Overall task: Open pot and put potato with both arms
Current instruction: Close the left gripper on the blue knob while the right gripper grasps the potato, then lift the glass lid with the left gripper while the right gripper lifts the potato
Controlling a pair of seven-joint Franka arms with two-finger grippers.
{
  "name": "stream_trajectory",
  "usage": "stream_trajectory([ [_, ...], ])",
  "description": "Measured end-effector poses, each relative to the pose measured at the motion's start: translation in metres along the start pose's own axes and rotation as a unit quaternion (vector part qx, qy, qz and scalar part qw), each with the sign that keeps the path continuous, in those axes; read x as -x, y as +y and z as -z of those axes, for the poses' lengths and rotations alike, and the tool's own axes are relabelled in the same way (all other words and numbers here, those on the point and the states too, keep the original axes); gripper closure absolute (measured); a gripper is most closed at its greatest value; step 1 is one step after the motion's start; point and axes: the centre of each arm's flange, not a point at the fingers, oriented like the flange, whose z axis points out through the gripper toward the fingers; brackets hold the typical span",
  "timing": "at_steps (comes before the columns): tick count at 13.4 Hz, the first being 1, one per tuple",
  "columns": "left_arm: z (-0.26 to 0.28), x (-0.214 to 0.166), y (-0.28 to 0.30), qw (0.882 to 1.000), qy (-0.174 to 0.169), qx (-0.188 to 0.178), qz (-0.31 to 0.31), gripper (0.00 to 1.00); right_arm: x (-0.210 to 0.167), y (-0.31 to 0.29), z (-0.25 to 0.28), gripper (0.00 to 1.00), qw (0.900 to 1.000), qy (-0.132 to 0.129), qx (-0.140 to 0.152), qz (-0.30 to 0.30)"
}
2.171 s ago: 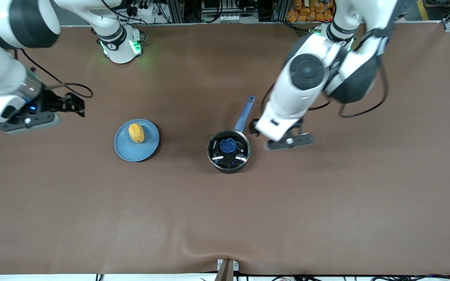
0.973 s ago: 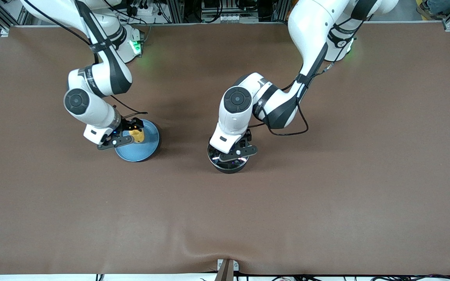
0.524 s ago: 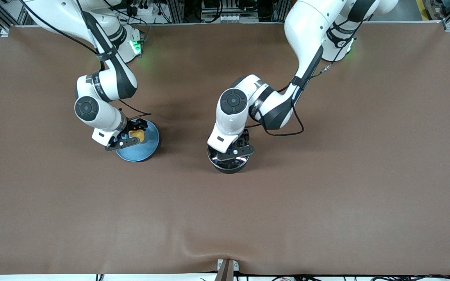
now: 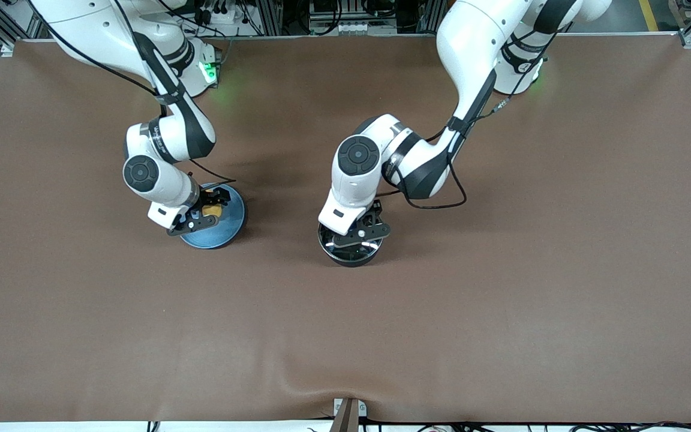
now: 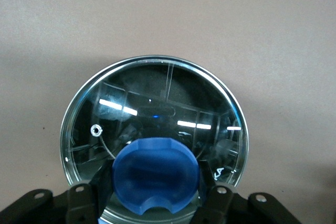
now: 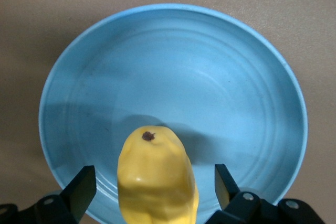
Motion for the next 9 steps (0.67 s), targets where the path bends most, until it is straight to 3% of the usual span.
stream_trajectory([
  [3,0.004,0.0,-0.001,1.0,-0.006,-0.01,0.0,0.33,0.005,0.0,-0.011,0.0,1.0,0.004,0.0,0.0],
  [4,0.012,0.001,-0.002,1.0,-0.01,-0.015,0.0,0.33,0.007,0.001,-0.013,0.08,1.0,0.002,0.0,-0.001],
  [5,0.03,-0.001,-0.003,1.0,-0.01,-0.017,0.002,0.33,0.008,0.001,-0.015,0.09,1.0,0.001,0.0,-0.002],
  [7,0.088,-0.011,-0.014,1.0,-0.004,-0.012,0.011,0.33,0.009,0.003,-0.016,0.25,1.0,0.0,0.0,-0.003],
  [8,0.123,-0.017,-0.025,1.0,0.001,-0.008,0.016,0.33,0.009,0.004,-0.016,0.38,1.0,0.0,0.0,-0.004],
  [9,0.155,-0.025,-0.042,1.0,0.003,-0.009,0.015,0.33,0.009,0.004,-0.015,0.42,1.0,0.002,0.0,-0.005],
])
